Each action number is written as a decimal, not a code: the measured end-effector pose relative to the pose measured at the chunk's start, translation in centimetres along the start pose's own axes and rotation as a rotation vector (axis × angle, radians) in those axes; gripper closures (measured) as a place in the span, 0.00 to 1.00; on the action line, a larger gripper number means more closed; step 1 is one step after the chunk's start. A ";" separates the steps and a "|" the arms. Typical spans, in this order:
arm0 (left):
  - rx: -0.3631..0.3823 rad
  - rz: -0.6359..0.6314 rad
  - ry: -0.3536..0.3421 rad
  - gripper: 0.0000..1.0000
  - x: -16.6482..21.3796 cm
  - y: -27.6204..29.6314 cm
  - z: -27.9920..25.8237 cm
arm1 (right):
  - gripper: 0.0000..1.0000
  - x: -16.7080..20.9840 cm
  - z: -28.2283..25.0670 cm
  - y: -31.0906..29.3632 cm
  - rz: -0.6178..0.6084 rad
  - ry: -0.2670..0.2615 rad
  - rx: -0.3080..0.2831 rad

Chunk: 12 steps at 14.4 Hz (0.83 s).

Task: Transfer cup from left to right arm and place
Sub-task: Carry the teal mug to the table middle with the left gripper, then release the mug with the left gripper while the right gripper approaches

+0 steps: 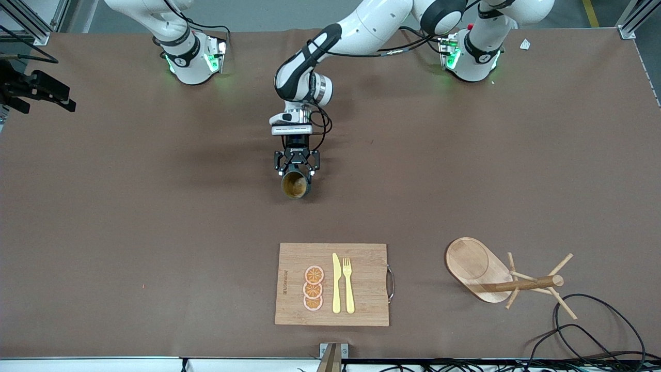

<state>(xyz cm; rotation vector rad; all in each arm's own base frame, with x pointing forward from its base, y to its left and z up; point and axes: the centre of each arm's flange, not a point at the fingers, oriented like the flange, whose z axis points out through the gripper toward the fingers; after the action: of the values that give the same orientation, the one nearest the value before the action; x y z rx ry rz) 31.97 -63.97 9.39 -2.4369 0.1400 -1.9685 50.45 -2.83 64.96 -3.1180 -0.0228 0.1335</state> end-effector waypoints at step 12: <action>0.113 -0.149 -0.032 0.00 -2.2 2.7 -7.6 | 0.00 4.3 5.1 0.3 0.008 -0.060 -0.006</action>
<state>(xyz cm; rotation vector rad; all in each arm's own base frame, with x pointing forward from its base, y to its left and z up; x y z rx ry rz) 23.89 -66.09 8.70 -2.4713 -0.1536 -1.9318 54.26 -3.01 59.50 -3.1194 -0.0124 0.2268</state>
